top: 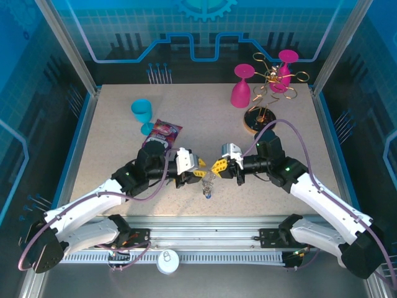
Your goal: Put the keys on the keyring
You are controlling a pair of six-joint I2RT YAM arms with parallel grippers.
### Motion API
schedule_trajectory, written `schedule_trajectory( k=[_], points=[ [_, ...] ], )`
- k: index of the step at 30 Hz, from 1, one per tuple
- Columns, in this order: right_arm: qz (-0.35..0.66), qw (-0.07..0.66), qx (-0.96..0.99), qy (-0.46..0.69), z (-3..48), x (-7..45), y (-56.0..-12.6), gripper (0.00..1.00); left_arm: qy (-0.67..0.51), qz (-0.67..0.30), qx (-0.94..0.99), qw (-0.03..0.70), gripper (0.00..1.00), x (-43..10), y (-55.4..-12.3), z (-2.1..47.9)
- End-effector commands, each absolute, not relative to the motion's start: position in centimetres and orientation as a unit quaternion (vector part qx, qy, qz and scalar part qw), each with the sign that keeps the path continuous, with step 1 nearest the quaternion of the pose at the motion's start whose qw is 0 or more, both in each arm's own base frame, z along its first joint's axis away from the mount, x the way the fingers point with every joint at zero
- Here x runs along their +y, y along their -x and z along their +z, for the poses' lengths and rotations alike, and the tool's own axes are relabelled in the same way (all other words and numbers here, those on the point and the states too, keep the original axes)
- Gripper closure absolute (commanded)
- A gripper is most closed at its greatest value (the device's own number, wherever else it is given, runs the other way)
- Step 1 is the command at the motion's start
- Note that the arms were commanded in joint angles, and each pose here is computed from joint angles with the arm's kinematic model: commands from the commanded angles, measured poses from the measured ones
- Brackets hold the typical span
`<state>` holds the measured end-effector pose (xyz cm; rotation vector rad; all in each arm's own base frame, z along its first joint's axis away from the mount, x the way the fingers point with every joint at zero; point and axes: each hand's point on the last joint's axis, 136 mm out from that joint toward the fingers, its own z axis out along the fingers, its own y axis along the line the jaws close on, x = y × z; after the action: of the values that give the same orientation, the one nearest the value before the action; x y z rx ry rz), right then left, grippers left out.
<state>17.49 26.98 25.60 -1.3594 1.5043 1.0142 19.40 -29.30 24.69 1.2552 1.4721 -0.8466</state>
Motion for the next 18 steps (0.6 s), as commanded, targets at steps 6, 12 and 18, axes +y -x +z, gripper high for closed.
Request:
schedule_trajectory(
  k=[6, 12, 18],
  points=[
    [0.443, 0.437, 0.572, 0.535, 28.17, 27.28, -17.15, 1.00, -0.518, -0.399, 0.573, 0.494, 0.74, -29.77, -17.93, 26.16],
    [0.451, 0.435, 0.570, 0.532, 28.36, 27.44, -17.16, 1.00, -0.515, -0.397, 0.577, 0.494, 0.78, -29.83, -18.17, 25.88],
    [0.450, 0.432, 0.573, 0.532, 28.07, 27.68, -17.33, 1.00, -0.514, -0.404, 0.572, 0.495, 0.80, -30.10, -18.22, 26.06]
  ],
)
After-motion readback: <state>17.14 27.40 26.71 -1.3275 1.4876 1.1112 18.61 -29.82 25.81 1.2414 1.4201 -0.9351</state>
